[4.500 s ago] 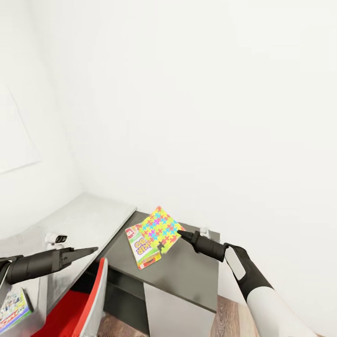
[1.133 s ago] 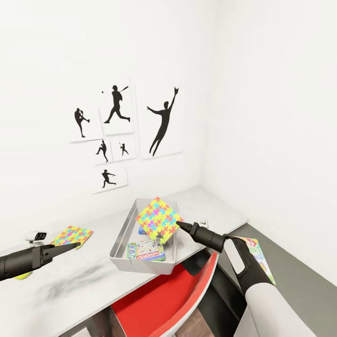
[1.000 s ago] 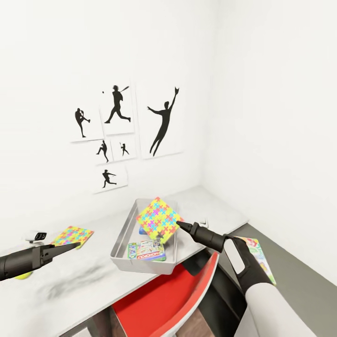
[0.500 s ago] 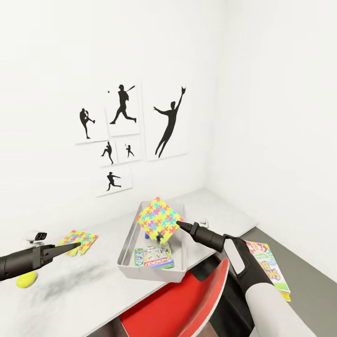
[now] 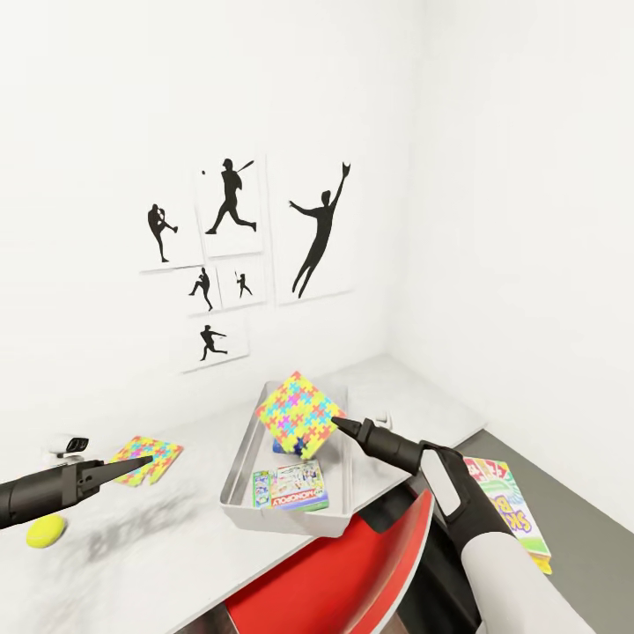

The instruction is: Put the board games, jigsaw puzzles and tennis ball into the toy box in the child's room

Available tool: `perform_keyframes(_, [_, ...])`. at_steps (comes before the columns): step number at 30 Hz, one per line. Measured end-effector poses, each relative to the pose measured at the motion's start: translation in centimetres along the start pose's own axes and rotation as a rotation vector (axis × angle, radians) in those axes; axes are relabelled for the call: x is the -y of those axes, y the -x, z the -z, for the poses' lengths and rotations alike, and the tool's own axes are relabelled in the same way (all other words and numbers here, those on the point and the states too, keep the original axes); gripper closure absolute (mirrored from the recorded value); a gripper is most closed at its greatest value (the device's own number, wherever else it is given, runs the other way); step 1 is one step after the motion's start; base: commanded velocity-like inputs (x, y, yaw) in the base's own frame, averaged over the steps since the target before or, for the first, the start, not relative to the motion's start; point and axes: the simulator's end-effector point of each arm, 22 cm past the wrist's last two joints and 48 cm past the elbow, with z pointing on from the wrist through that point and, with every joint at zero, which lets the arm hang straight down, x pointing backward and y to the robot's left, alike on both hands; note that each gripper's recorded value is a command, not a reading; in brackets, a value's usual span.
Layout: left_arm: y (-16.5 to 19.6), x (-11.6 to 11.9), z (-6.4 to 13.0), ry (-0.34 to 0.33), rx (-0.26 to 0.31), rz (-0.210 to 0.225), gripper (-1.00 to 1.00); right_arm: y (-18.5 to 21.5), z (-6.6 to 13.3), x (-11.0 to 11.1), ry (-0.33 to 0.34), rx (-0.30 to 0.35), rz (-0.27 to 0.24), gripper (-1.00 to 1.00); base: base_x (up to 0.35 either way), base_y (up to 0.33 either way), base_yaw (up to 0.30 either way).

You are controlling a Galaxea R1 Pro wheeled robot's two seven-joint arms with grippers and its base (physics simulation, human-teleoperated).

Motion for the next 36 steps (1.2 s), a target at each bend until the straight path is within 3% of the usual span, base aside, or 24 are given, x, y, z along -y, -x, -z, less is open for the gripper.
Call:
perform_keyframes(8, [0.0,0.0,0.0,0.0,0.0,-0.001,-1.0,-0.4,-0.1,3.1,-0.143,-0.002,-0.02,1.0,0.0,0.0,0.0])
perform_keyframes(17, [0.0,0.0,0.0,0.001,-0.001,-0.001,-1.0,-1.3,-2.4,3.8,-0.239,-0.053,-0.062,1.0,0.0,0.0,0.0])
perform_keyframes(36, [-0.4,-0.8,-0.2,0.007,-0.008,0.016,-1.0,-1.7,-2.8,5.2,-0.289,-0.072,-0.082,1.0,0.0,0.0,0.0])
